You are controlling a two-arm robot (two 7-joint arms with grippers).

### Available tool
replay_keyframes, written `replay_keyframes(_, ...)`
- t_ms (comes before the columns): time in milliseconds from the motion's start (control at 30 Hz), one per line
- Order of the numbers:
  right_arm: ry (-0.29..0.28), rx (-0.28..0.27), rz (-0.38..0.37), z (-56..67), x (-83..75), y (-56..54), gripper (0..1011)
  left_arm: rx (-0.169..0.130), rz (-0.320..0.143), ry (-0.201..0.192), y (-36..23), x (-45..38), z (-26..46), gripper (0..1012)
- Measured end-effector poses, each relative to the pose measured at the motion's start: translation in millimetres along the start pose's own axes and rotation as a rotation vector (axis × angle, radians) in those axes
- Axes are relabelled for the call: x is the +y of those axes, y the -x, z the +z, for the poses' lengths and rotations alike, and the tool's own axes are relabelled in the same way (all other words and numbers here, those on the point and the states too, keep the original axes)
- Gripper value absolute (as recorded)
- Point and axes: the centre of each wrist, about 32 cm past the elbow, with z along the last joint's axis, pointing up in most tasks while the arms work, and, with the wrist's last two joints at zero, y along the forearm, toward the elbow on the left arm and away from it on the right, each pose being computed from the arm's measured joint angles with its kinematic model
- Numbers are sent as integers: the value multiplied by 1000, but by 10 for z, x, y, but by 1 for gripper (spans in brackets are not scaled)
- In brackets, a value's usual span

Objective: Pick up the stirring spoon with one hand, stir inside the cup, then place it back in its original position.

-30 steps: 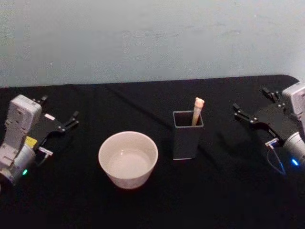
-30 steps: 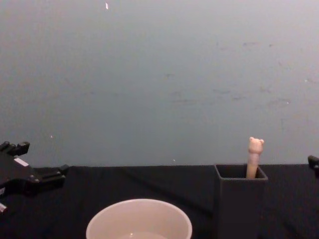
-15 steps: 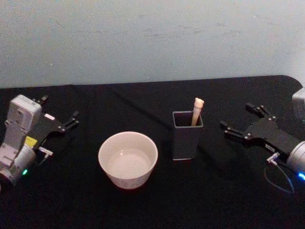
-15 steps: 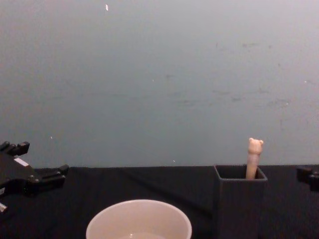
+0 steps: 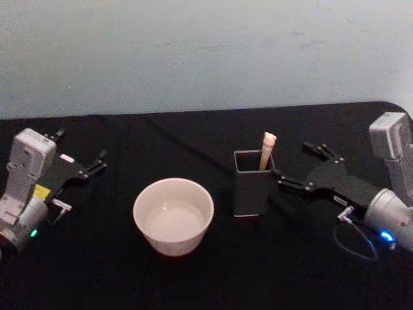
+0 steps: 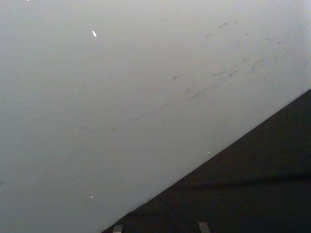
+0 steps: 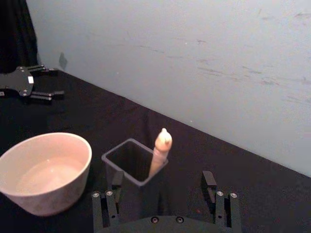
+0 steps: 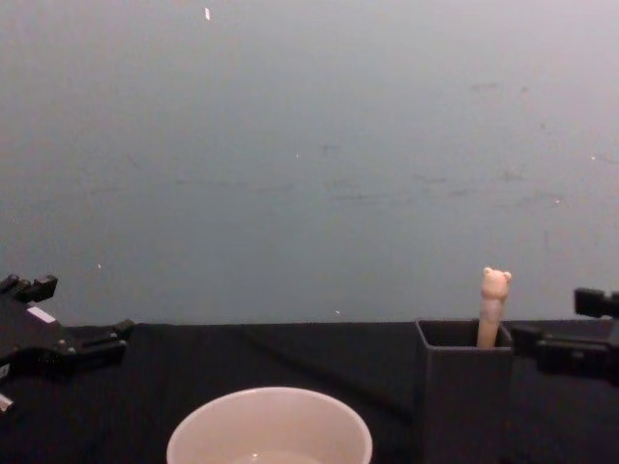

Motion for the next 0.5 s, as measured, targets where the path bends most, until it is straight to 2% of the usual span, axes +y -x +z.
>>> replay_keyframes(133,4,16,7,20,89,-11,1002,0,0,0,0,0,0,1001)
replay_keyframes(500,7,53,11,80,353,-127,1002,0,0,0,0,0,0,1001)
